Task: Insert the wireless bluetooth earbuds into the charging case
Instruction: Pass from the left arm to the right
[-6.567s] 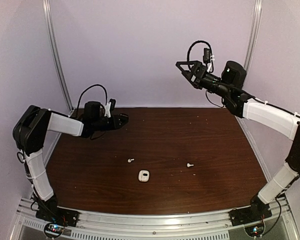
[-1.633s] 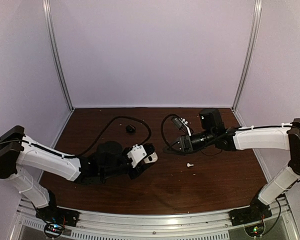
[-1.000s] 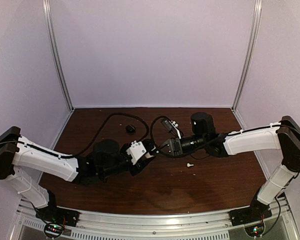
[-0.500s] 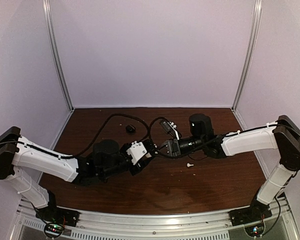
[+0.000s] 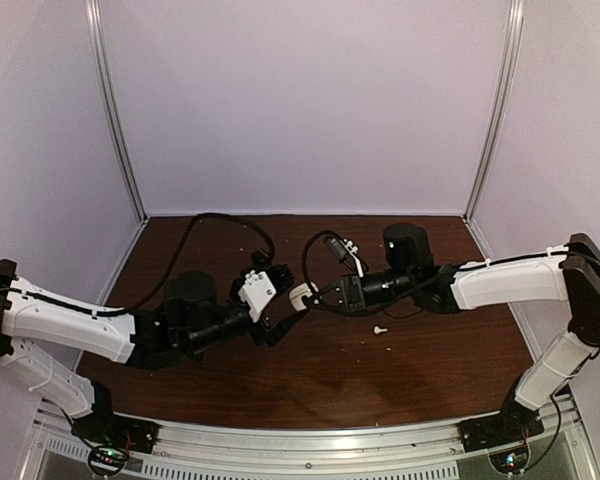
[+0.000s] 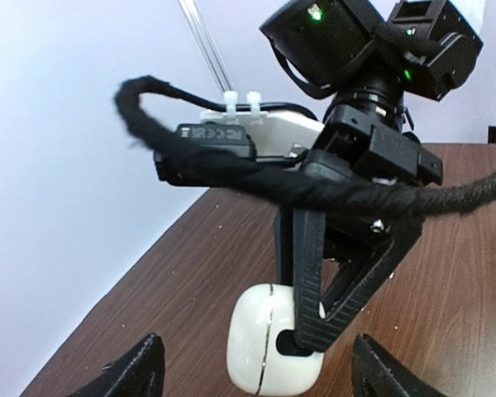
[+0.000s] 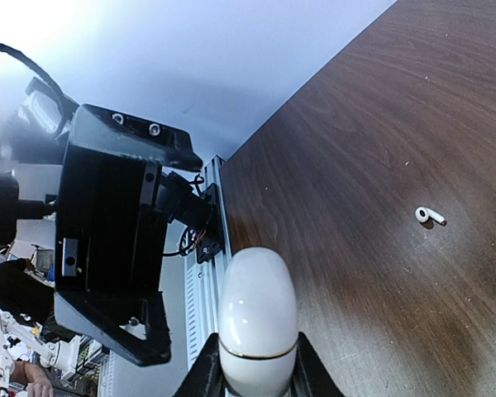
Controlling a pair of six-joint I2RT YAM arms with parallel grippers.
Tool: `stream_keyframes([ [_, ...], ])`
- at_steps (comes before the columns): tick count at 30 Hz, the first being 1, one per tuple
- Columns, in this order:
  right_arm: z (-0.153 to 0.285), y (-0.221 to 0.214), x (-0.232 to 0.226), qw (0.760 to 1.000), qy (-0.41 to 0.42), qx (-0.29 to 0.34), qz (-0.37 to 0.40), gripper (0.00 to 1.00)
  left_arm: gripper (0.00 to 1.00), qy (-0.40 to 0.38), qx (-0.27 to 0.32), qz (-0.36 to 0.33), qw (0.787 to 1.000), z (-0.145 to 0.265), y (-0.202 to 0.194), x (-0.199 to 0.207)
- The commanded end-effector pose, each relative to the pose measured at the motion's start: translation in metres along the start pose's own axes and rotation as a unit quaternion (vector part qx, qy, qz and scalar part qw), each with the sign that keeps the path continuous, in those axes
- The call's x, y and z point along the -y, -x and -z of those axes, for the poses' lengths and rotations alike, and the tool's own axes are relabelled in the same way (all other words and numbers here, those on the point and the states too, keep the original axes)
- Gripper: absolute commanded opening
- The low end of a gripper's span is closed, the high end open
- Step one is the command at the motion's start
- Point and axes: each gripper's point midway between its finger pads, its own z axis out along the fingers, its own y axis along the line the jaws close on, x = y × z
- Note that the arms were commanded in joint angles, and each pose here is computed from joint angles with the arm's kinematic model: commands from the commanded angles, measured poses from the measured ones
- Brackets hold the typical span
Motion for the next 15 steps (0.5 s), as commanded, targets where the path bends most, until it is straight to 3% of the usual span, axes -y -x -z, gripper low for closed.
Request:
stream_keyframes([
  [1,0.016,0.024,-0.018,0.996,-0.021,0.03,0.087,0.13,0.79,-0.025,0.059,0.055,0.996,0.016,0.024,-0.002],
  [10,0.031,0.023,-0.031,0.985,-0.04,0.027,0.166,0.11,0.7,-0.139,0.094,0.185,0.968,0.019,0.042,-0.018],
  [15,0.038,0.026,-0.038,0.981,-0.046,0.036,0.184,0.12,0.66,-0.166,0.083,0.197,0.963,0.007,0.044,-0.013],
])
